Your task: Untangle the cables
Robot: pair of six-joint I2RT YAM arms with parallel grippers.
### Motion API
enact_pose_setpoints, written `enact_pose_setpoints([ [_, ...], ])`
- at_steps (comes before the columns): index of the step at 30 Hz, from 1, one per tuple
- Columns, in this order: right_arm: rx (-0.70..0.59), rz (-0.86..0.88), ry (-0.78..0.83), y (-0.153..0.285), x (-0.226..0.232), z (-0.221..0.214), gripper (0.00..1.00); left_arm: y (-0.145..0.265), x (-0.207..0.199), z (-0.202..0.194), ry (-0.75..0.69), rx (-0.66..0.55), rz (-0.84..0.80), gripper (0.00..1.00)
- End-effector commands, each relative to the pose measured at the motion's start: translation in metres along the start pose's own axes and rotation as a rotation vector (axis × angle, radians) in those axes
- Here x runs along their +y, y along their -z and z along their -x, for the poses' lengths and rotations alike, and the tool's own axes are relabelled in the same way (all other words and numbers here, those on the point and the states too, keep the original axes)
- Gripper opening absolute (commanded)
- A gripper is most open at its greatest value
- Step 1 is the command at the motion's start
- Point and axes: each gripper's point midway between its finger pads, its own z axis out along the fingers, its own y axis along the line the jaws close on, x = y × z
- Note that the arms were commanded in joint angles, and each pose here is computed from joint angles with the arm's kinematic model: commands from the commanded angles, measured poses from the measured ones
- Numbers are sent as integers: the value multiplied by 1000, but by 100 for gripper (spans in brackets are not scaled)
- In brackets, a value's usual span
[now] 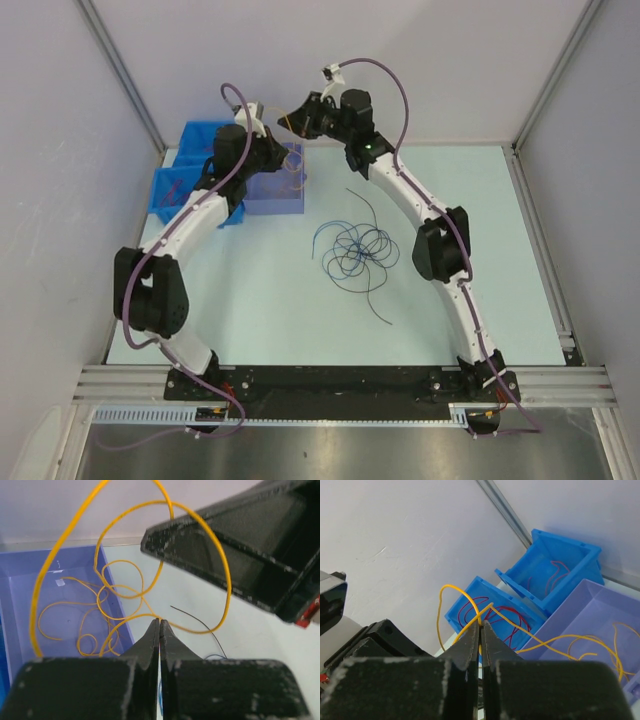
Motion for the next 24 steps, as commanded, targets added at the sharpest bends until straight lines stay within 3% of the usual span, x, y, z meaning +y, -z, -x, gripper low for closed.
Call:
enact_pose_setpoints([
  [1,-50,63,10,-13,12,3,0,-11,10,24,10,-50,35,0],
  [2,-42,46,5,-15,7,-2,0,-13,20,24,23,-44,57,2],
  [3,-29,34,4,-19,4,-10,1,-23,30,8,57,1,78,15],
  [5,-6,-30,12,-23,-11,-21,24,-30,44,12,91,9,86,41],
  [6,-1,-52,12,-23,-15,-24,50,-32,49,2,121,51,92,56],
  [7,-2,-68,12,-23,-19,-24,60,-36,53,-2,131,66,81,59],
  [9,-2,-113,1,-17,-27,-26,69,-37,55,-5,143,72,64,66],
  [14,-12,-173,2,-7,-34,-22,74,-30,53,-5,150,70,65,68],
  [24,22,-336,20,19,-44,-16,73,-10,43,8,160,44,62,67],
])
